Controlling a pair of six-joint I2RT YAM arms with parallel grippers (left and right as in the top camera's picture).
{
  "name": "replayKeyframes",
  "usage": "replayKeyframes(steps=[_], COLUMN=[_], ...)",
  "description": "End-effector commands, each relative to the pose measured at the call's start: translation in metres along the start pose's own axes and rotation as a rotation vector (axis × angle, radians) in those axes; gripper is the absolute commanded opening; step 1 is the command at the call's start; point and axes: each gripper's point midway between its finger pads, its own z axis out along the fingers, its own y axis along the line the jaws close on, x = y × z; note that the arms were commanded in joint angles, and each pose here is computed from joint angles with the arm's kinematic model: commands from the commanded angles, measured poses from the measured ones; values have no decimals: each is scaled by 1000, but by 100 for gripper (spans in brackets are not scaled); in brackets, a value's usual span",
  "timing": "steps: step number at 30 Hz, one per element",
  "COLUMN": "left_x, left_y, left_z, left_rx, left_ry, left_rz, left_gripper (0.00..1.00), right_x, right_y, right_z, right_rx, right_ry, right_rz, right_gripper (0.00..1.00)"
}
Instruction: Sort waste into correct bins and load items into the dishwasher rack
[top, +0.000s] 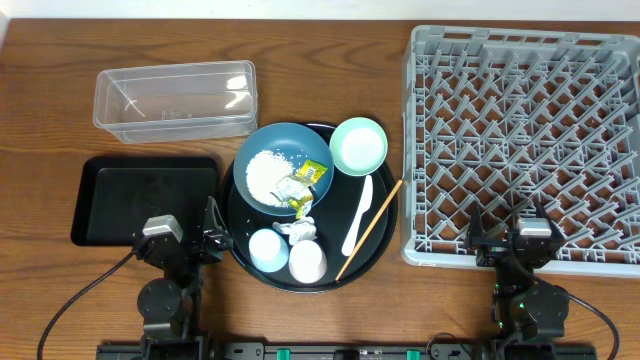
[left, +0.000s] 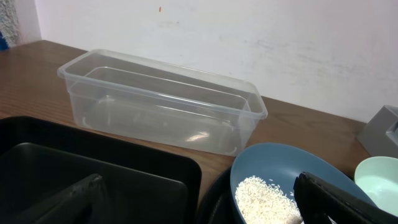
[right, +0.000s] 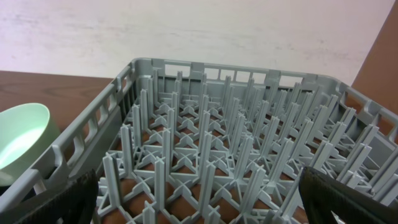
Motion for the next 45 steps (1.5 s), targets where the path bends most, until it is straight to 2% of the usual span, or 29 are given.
replayKeyframes(steps=[1, 9, 14, 18, 25, 30, 34, 41, 45], left_x=[16, 16, 14, 15, -9, -24, -32, -34, -28], left_y=[6, 7, 2, -4, -16, -28, -50, -77, -85], left_z=[1, 1, 1, -1, -6, -2, 13, 47, 55], left_rx=[-25, -28, -2, 30, 52, 61, 134, 195, 164], left_ry=[54, 52, 45, 68, 109, 251, 399, 699, 899], left_rz=[11, 11, -26, -40, -42, -49, -72, -142, -172], left_gripper=[98, 98, 98, 98, 98, 98, 98, 98, 98], right_x=[2, 0, 2, -3, -17, -24, -28, -22, -9], right_y=[2, 1, 4, 3, 2, 1, 3, 21, 28], right_z=[0, 0, 0, -1, -9, -8, 1, 24, 32], right_rx=[-6, -5, -18, -18, -18, -18, -23, -117, -147], right_ry=[5, -1, 6, -2, 65, 164, 275, 547, 726], right_rz=[-14, -13, 101, 123, 118, 113, 107, 115, 125], right_gripper=[99, 99, 99, 99, 99, 99, 99, 99, 99])
